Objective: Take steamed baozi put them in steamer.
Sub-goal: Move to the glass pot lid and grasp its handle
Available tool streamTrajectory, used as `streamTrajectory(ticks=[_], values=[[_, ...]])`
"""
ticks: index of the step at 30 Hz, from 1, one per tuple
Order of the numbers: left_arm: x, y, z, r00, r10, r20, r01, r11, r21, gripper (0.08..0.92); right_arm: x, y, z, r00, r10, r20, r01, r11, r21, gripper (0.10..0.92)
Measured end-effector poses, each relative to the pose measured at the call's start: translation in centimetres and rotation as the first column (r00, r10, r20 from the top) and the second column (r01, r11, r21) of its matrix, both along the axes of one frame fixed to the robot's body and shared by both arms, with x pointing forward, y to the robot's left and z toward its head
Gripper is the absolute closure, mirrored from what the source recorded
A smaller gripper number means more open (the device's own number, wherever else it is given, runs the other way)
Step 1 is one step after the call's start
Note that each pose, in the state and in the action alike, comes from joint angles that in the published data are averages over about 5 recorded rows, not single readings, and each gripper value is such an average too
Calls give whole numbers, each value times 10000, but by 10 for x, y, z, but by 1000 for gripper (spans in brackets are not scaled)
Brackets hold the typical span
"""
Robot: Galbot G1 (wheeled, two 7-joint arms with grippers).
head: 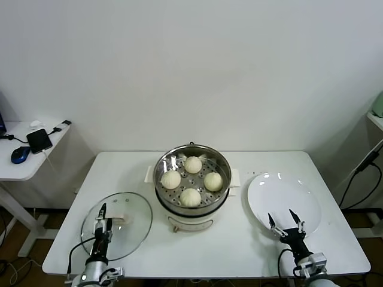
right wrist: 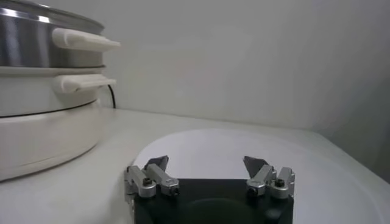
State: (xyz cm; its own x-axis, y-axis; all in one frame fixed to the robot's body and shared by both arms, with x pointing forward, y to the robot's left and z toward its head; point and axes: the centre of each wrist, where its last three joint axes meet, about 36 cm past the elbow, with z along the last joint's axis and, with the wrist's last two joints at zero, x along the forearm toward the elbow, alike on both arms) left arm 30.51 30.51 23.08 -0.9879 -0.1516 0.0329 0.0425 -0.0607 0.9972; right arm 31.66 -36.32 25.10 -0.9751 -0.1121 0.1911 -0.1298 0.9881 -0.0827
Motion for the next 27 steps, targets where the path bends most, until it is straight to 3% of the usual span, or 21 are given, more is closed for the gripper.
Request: streamTrajectory(ticks=[10,20,23,27], values=[[-3,-5,-14,9993,175,-317,-168,9996,221,510,3,3,2,10000,21,5,-21,10000,-91,200],[2,-10,-19,9996,254,-159,-251,9995,187,796,5,3,6,10000,-8,81,9,9998,-174,200],[0,-10,-18,9996,256,-129,-254,9996,156,854,5,1,7,9999,-29,119,32,9998,-192,200],[-2,-9,-11,9994,335,-52,-335,9994,73,864,5,0,9,9998,-88,179,91,9998,-197,200]])
